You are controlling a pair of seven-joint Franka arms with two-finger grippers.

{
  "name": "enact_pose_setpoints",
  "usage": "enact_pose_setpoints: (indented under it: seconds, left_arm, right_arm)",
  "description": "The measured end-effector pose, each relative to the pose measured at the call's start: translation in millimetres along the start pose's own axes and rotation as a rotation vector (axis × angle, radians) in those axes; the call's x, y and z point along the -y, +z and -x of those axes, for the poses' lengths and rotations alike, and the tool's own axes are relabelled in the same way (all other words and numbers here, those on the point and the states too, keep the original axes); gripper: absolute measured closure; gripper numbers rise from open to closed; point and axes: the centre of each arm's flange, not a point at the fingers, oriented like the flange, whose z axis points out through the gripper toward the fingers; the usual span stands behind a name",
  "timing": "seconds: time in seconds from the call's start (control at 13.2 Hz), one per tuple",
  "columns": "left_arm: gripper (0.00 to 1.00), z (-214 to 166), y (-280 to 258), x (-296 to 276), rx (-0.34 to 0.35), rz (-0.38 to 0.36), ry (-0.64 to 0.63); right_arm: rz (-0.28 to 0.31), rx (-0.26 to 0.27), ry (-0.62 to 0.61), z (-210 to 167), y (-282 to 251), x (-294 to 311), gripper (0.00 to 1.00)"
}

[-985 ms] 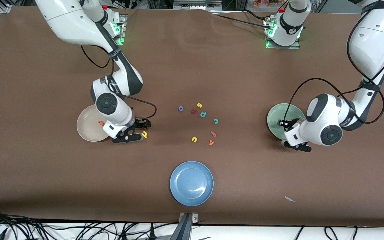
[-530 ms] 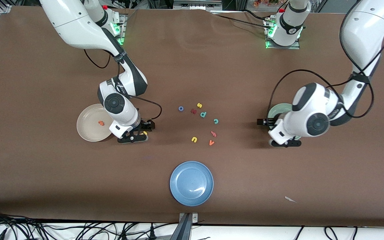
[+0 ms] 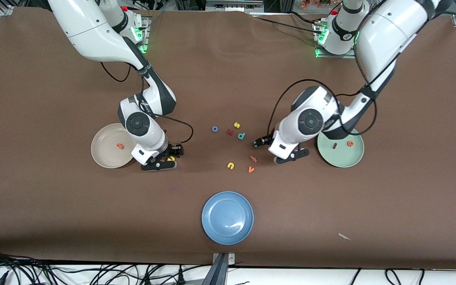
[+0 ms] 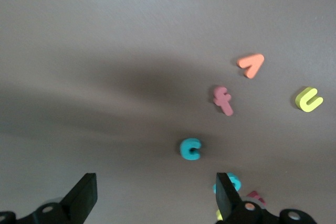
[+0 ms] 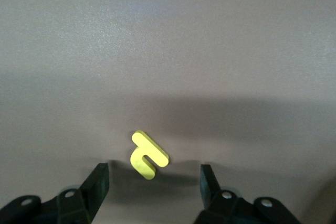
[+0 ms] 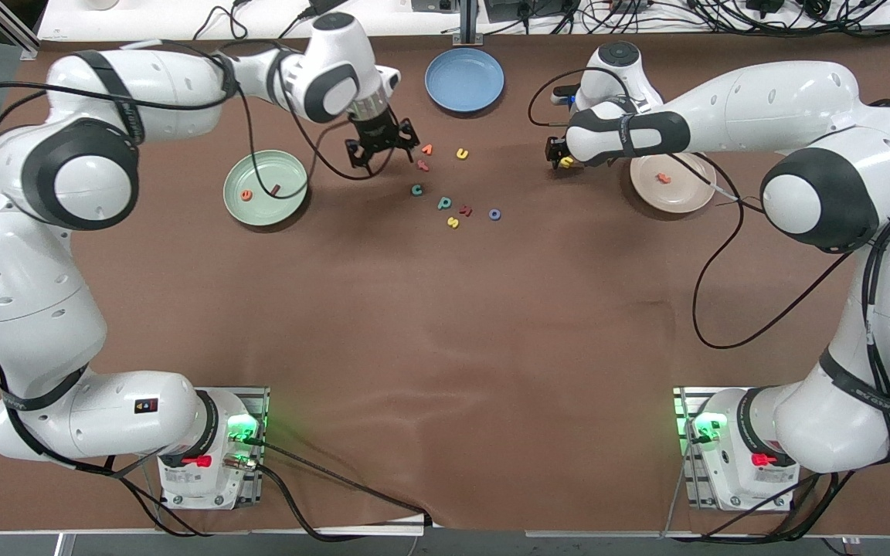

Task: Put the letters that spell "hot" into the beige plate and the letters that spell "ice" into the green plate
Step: 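Grasp the yellow letter with the right gripper while the left gripper grasps the c, then place the c on the green plate while the right gripper places the yellow letter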

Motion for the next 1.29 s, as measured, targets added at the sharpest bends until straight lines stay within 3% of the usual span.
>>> enact_pose_setpoints:
  seconds: [0.15, 0.45, 0.61, 0.68, 0.76, 0.91, 1.21, 1.29]
  left_arm:
    - [0.01, 2.8, 26.8, -7.5, -0.037, -0.006, -0.036]
    - [0.07, 9.2, 61.1, -17.6, -0.070, 0.006, -0.085]
    - [0.08, 8.9, 63.3, -18.1, -0.070, 0.012, -0.090]
    - [0.16, 8.1, 63.1, -17.7, -0.071, 0.012, -0.091]
    - [0.16, 7.7, 63.5, -17.3, -0.071, 0.011, -0.092]
    - [0.33, 9.0, 66.5, -17.7, -0.071, 0.006, -0.087]
    - [0.37, 12.4, 71.5, -19.5, -0.077, -0.007, -0.070]
    - [0.44, 12.6, 71.5, -19.6, -0.076, -0.008, -0.069]
  right_arm:
    - [0.000, 0.000, 0.001, -0.1, 0.0, 0.0, 0.36]
    - [0.000, 0.000, 0.002, 0.0, 0.4, 0.1, 0.35]
    - [-0.001, -0.001, 0.003, 0.3, 4.7, 0.0, 0.43]
    - [-0.003, -0.007, 0.004, -0.2, 4.9, 0.0, 0.44]
    - [-0.004, -0.011, 0.004, -0.7, 4.4, 0.2, 0.50]
    - [-0.005, -0.014, 0.004, -1.0, 4.2, 0.4, 0.53]
    - [-0.006, -0.017, 0.003, -1.4, 3.7, 0.8, 0.59]
    - [-0.008, -0.020, 0.003, -1.9, 2.3, 1.6, 0.67]
